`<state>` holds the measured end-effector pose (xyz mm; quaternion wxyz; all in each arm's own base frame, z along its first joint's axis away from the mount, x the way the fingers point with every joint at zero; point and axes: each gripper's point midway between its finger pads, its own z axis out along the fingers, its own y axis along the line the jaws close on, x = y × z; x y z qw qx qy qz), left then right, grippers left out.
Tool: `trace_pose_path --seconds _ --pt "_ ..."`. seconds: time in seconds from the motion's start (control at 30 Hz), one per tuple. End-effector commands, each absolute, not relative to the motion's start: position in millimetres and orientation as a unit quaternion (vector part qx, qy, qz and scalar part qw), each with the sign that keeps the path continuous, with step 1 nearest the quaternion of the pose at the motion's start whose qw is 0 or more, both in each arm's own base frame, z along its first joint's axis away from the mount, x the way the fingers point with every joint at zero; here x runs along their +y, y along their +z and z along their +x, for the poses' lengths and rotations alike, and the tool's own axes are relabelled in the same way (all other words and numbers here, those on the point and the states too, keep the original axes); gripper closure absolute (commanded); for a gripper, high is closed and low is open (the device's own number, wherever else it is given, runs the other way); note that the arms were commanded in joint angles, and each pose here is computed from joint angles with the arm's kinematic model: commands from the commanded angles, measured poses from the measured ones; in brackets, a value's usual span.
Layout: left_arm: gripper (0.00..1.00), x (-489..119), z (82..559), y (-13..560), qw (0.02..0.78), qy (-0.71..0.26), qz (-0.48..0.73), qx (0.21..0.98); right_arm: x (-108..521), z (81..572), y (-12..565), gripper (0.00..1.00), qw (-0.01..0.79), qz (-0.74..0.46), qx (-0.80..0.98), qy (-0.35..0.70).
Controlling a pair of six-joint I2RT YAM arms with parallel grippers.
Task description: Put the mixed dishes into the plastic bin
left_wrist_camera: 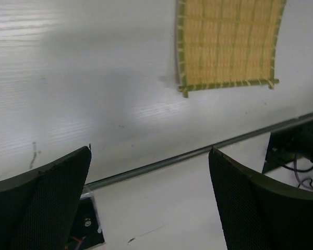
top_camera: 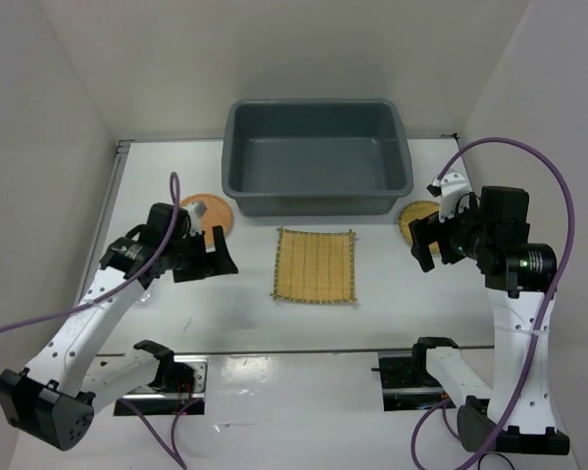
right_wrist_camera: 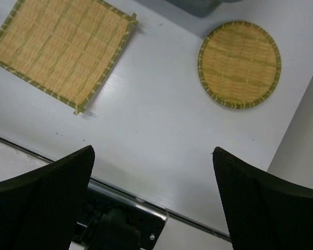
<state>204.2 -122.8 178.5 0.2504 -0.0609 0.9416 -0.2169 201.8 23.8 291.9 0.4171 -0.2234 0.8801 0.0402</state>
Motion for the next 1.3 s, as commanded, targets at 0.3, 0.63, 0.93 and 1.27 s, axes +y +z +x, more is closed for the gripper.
trace_pose_path --seconds 0.3,0.63,0.93,1.27 --pt "0.0 -257.4 221.5 126.3 0.167 -0.322 0.03 0.931 17.5 211.1 270.6 0.02 0.405 -0.188 0.894 0.034" --pt "0.0 -265.0 242.1 78.8 0.131 -0.313 0.01 0.94 51.3 261.7 242.9 1.0 0.41 -0.263 0.867 0.106" --pt "0.0 -249.9 250.7 68.6 0.137 -0.313 -0.019 0.939 111.8 266.1 158.5 0.87 0.362 -0.424 0.82 0.127" --pt "0.0 -255.0 257.8 62.6 0.132 -0.363 -0.037 0.922 168.4 293.3 143.9 0.02 0.352 -0.297 0.84 0.286"
